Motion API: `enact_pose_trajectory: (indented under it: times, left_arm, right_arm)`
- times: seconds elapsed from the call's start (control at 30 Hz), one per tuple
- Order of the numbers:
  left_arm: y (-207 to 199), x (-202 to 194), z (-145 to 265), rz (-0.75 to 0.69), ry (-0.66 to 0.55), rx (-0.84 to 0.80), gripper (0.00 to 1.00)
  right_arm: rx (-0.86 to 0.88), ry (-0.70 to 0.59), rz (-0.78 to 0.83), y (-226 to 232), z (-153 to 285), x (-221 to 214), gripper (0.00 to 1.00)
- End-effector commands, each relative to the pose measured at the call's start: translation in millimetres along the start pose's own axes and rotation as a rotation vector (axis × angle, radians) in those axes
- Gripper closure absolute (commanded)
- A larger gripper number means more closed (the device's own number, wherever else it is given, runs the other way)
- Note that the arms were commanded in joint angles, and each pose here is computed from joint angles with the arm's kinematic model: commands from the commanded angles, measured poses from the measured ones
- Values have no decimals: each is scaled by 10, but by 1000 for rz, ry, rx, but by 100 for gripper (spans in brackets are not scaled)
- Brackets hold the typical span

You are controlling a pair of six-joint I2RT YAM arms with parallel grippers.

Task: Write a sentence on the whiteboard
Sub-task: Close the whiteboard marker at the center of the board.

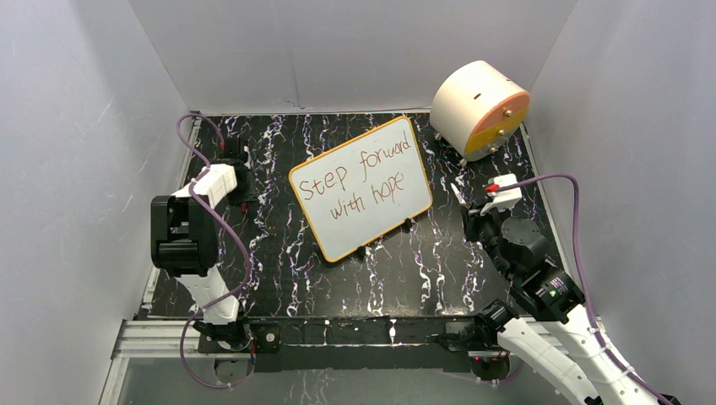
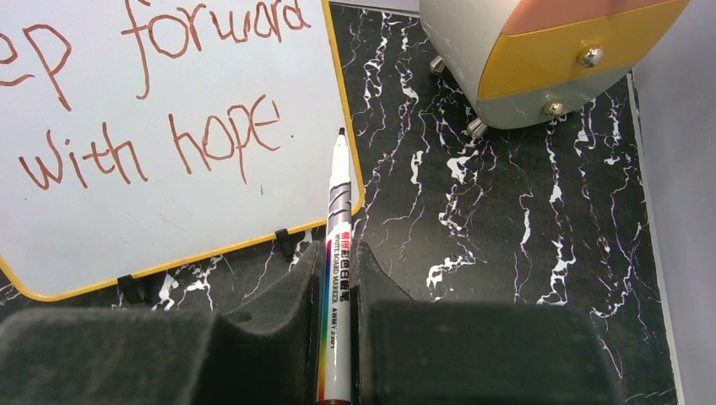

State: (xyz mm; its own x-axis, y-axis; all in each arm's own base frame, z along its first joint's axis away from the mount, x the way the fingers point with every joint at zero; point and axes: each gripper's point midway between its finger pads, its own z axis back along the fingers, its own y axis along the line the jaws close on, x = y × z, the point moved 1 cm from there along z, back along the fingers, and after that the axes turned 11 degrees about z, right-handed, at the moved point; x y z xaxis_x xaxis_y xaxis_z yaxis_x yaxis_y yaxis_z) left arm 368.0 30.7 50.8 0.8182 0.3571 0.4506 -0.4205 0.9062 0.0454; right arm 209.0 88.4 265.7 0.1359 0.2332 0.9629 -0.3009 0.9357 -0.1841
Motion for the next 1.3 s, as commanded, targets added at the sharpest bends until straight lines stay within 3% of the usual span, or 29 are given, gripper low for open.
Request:
enact_pose_trajectory:
  times: [0.0,0.43,0.9,1.27]
  left_arm:
    - [132,106,-8,18,11,20,71]
    - [52,-16,-147,46,108,-89,77]
    - [83,-168,-298,44,179,-67,78]
    - [30,-117,-88,51,147,-124,100]
  right_arm:
    - [-17,-59,-36,-32,7,135,100]
    - [-22,-55,-34,-39,3,124,100]
    - [-25,-49,-32,-39,-9,112,100]
    - [-20,-37,-28,-19,-34,81,100]
